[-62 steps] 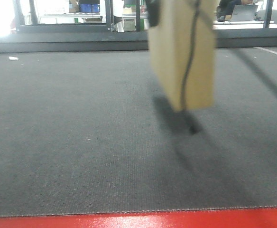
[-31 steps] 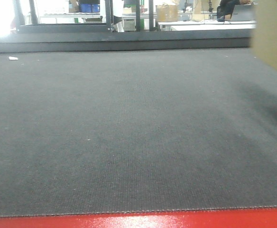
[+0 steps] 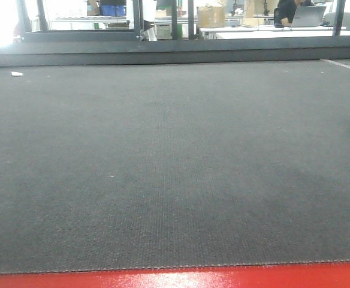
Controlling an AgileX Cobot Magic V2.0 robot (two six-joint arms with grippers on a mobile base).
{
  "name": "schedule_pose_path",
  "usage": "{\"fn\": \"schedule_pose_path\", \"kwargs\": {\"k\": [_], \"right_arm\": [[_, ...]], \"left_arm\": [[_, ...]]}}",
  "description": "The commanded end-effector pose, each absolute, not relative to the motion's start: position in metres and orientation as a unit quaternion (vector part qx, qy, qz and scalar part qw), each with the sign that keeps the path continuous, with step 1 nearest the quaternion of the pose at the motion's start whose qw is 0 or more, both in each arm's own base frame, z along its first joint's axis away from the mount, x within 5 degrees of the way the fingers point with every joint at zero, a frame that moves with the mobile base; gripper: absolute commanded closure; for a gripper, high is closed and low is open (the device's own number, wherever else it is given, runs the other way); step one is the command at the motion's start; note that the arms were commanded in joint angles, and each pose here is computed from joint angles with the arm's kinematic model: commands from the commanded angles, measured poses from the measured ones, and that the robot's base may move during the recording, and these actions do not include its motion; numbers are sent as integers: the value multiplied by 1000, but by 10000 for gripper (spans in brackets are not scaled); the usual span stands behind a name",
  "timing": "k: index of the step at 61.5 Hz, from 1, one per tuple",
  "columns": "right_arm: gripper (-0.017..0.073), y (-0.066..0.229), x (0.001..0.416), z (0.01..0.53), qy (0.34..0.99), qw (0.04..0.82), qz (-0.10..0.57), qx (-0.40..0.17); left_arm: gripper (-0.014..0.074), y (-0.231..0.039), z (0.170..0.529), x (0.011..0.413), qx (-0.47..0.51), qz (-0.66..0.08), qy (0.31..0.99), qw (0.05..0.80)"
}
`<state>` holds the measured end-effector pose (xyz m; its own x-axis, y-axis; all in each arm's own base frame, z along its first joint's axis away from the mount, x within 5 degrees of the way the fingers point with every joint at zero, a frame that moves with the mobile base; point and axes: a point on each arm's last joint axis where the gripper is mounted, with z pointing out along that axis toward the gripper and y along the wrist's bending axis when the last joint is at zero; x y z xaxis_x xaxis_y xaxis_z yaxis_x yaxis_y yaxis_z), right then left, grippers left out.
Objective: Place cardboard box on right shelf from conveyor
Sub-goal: 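Raise the held box with the right gripper clear of the conveyor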
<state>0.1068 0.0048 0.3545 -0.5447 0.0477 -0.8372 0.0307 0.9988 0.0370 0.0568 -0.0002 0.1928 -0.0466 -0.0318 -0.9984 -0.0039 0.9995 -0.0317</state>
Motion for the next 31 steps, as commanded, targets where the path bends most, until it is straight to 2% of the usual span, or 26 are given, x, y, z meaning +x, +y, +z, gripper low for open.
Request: {"fn": "schedule_pose_path", "kwargs": {"k": [1,20,31], "right_arm": [[357,1,85,370,829,559,16,14],[357,-11,10,376,735,676,-32,-54],[357,-15,-17,376,693,718,-32,-54]], "left_arm": [[709,0,199,56,-15,-11,691,723],[710,0,199,56,-15,-11,691,723],[710,0,199,56,-15,-11,691,723]]}}
